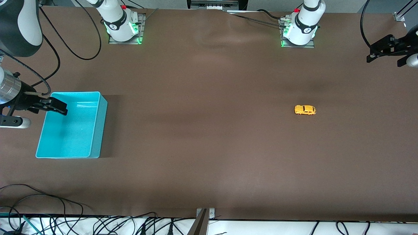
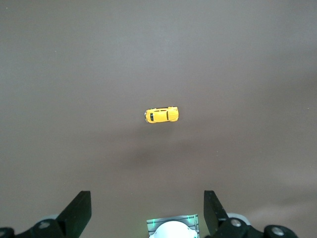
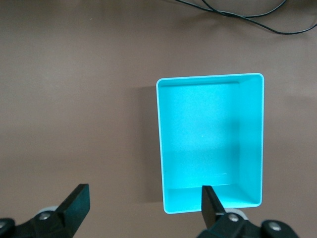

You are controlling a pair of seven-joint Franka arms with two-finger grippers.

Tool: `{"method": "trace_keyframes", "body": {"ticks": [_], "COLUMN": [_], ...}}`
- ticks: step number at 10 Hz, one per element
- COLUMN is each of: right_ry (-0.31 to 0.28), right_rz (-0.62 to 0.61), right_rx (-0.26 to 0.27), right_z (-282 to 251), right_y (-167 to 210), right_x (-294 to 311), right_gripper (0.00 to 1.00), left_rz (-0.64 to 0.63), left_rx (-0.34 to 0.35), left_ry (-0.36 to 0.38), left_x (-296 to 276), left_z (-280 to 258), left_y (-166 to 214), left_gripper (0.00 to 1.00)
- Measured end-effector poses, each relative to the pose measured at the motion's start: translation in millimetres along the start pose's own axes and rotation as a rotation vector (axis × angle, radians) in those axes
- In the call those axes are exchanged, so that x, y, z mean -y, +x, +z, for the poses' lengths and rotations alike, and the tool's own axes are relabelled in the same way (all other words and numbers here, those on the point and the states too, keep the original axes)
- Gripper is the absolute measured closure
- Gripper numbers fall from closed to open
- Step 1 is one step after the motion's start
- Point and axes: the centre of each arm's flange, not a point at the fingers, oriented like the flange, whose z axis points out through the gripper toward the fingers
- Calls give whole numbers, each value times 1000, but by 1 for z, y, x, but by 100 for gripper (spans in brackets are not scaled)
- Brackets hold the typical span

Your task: Wind up and store yellow beetle car

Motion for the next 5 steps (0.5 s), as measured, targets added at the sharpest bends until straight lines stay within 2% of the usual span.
{"method": "trace_keyframes", "body": {"ticks": [5], "right_ry": [0], "right_rz": [0], "right_rx": [2], "right_z": [1], "right_y": [0], "right_x": [0], "right_gripper": [0], "left_rz": [24], "left_rx": [6], "left_ry": [-2], "left_x": [-13], "left_z": [0], "left_y": [0], "left_gripper": [0]}}
